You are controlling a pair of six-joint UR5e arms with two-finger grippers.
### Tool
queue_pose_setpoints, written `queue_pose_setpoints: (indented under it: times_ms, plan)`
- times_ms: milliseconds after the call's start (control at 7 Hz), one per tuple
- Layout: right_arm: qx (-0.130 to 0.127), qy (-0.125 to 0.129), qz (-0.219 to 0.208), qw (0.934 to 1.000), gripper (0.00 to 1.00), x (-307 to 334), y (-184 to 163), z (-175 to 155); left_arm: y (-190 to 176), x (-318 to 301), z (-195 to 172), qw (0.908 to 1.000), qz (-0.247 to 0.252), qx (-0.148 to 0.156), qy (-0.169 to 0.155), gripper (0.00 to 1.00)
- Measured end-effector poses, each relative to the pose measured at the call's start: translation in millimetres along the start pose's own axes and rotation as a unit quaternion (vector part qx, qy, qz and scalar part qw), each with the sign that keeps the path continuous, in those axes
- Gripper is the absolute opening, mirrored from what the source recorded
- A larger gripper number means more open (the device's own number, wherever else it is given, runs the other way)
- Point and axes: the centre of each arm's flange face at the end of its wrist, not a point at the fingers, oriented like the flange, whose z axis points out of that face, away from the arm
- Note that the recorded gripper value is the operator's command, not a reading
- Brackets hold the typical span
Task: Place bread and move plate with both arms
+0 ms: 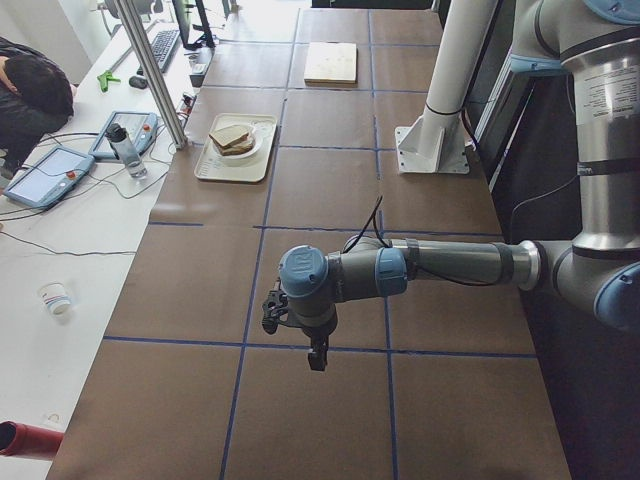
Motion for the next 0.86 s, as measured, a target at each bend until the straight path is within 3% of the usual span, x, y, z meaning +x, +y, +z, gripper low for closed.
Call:
queue_pose_setpoints:
  times_ms: [857]
  plan:
    - [0.001,0.0,-0.001,1.0,1.0,-0.8,-0.3,-0.9,-0.5,2.7,-2.8,1.0,0.003,0.002,-0.001,1.0]
